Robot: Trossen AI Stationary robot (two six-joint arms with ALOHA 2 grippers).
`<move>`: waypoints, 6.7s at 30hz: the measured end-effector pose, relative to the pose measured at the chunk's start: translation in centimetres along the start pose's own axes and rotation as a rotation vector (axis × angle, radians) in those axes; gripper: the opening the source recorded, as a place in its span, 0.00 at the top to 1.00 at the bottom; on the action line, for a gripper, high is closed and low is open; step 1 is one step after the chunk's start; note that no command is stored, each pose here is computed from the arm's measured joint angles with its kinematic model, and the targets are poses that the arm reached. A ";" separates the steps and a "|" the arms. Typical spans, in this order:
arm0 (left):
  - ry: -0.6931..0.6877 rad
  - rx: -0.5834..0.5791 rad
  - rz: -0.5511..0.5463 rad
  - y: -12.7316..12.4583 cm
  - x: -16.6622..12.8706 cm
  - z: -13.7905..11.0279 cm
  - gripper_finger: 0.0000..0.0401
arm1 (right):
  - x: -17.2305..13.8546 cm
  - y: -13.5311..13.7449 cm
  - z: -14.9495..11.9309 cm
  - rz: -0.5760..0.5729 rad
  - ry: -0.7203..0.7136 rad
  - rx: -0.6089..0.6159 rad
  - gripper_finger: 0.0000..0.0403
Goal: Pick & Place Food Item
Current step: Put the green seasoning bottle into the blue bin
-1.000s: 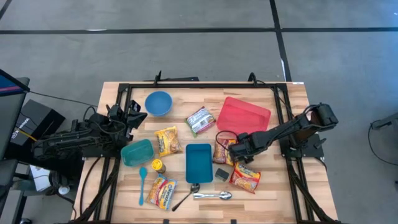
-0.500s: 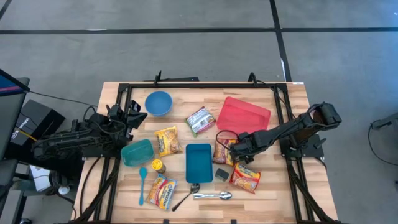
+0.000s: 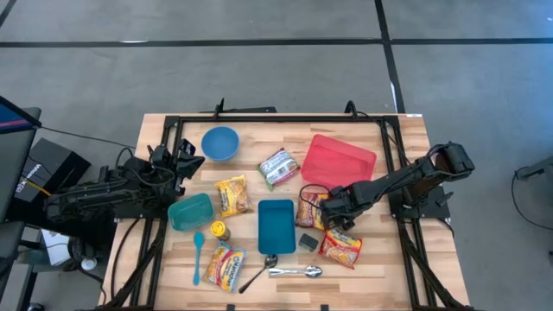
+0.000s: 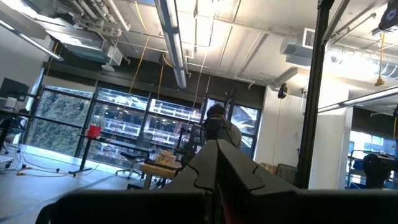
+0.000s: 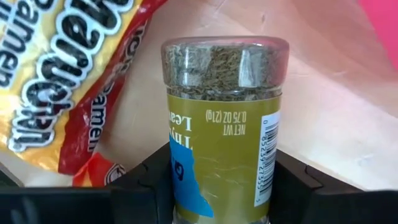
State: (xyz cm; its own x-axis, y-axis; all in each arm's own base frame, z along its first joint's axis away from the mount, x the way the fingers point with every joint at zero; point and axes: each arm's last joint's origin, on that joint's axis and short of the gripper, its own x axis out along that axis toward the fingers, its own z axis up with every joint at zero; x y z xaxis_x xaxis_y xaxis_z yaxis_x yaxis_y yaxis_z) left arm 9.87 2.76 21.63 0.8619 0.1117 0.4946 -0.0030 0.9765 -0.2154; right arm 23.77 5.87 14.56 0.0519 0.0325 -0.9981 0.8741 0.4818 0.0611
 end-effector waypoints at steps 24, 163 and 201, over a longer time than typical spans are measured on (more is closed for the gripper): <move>0.000 0.000 -0.001 0.0 0.0 0.0 0.99 | -7.1 -1.3 -0.3 0.353 -0.155 -0.030 0.57; 0.448 0.000 0.133 0.1 13.8 -9.3 0.20 | -6.2 7.7 11.8 1.036 -1.525 -0.325 0.53; 0.507 -0.059 0.088 0.1 14.9 -10.6 0.20 | -6.2 9.2 11.9 0.953 -1.476 -0.395 0.53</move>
State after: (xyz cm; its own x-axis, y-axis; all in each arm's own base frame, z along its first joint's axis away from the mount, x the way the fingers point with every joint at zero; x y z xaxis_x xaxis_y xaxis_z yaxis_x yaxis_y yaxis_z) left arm 28.12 2.53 20.08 0.9972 0.0751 0.0055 -0.0702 0.9538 -0.2922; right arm 37.20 -0.37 21.31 0.9513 -0.2248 0.2111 0.1464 0.9317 0.3325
